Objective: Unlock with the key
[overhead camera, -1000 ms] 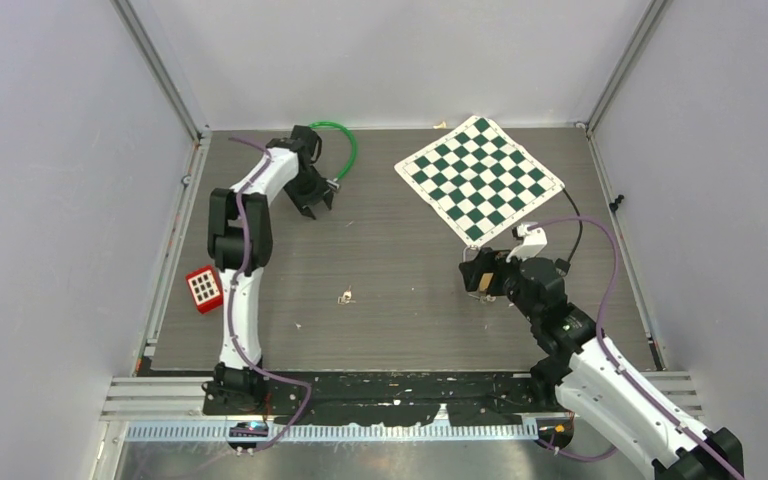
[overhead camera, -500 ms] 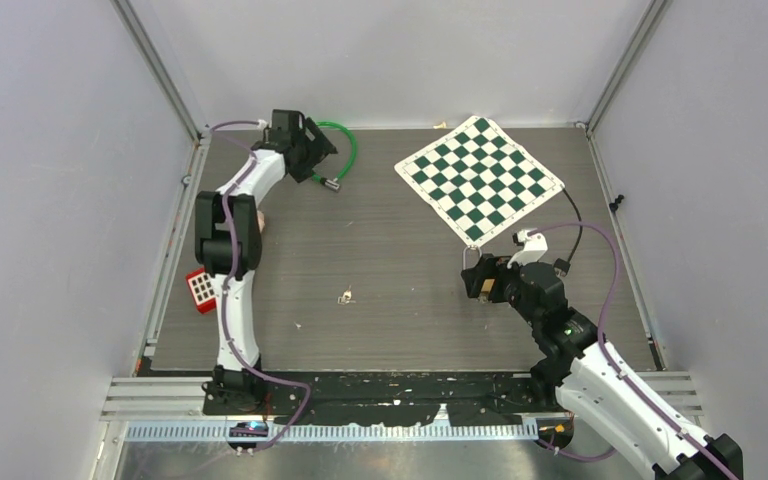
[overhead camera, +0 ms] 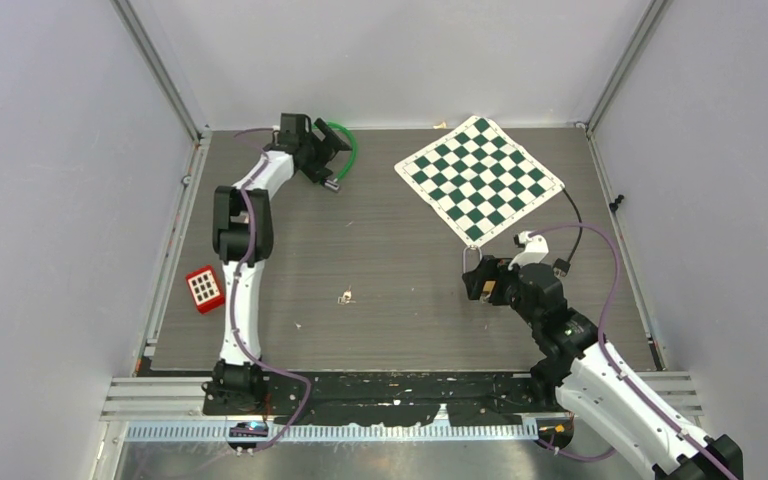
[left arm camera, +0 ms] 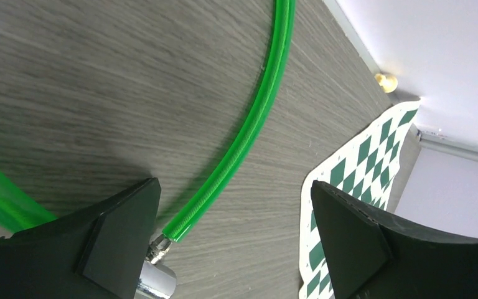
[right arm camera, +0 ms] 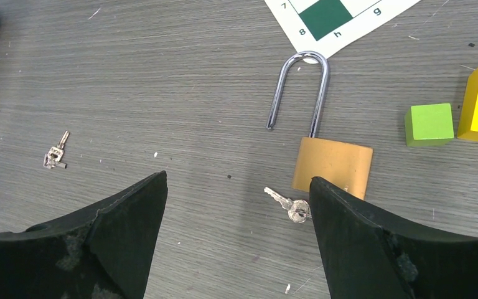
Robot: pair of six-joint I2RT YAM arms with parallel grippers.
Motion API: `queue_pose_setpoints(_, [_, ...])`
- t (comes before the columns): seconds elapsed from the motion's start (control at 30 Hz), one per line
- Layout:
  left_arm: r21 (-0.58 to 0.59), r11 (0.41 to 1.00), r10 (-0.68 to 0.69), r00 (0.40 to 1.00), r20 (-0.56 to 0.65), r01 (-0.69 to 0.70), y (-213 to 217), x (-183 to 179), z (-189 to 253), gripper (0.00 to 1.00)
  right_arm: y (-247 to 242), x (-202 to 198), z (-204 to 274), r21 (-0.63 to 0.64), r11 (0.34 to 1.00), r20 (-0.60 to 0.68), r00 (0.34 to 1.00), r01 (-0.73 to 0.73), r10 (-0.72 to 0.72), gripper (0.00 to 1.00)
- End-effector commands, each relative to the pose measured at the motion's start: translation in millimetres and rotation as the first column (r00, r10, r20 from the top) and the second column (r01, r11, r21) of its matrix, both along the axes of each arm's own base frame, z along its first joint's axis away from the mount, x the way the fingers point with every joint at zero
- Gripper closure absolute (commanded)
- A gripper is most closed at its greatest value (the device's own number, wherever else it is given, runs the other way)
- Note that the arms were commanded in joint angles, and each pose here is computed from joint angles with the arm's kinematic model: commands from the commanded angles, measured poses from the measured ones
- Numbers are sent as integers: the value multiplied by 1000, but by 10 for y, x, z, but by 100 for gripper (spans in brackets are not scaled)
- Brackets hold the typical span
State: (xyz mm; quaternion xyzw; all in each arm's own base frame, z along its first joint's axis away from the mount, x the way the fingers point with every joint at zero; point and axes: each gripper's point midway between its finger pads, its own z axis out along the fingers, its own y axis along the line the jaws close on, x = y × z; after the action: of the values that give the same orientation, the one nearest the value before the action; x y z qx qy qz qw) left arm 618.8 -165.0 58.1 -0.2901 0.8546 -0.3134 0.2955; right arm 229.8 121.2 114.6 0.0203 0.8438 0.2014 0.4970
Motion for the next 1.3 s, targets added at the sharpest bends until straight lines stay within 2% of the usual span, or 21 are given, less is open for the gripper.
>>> queue_pose_setpoints(0.0, [-27, 998, -56, 994, -97, 53, -120, -357, -33, 4, -6, 37, 137, 28, 999, 37, 999, 22, -23, 9])
queue_pose_setpoints(0.23, [25, 985, -159, 953, -258, 171, -344, -1108, -201, 4, 13, 16, 172, 56, 998, 36, 999, 20, -22, 9])
queue_pose_setpoints(0.5, [23, 972, -212, 922, -323, 232, -593, -2125, -276, 8, 67, -39, 168, 104, 995, 24, 1000, 4, -6, 9])
queue_pose_setpoints(0.67, [-19, 956, -285, 912, -296, 292, -936, -2670, -152, 9, 128, -89, 161, 131, 991, 22, 999, -30, 27, 9])
queue_pose_setpoints(0.83, [-56, 948, -319, 927, -196, 314, -1040, -2823, 250, 9, 291, -174, 140, 137, 979, 26, 989, -148, 146, 11])
queue_pose_setpoints(0.9, [-11, 954, -298, 946, -127, 299, -947, -2840, 505, 7, 335, -197, 111, 139, 975, 13, 985, -175, 175, 12])
queue_pose_setpoints(1.03, [194, 940, -264, 959, -102, 279, -603, -3000, 661, 6, 392, -213, 90, 150, 968, 9, 979, -203, 204, 12])
queue_pose_setpoints(1.1, [287, 914, -258, 956, -140, 288, -438, -3134, 606, 8, 409, -211, 95, 155, 965, 15, 978, -210, 210, 12])
queue_pose_setpoints(1.17, [368, 873, -255, 943, -213, 319, -272, -3320, 471, 15, 423, -213, 84, 159, 964, 14, 977, -214, 214, 12])
queue_pose_setpoints(1.27, [431, 822, -260, 918, -299, 373, -124, -3536, 270, 24, 447, -217, 66, 167, 961, 10, 975, -220, 222, 12])
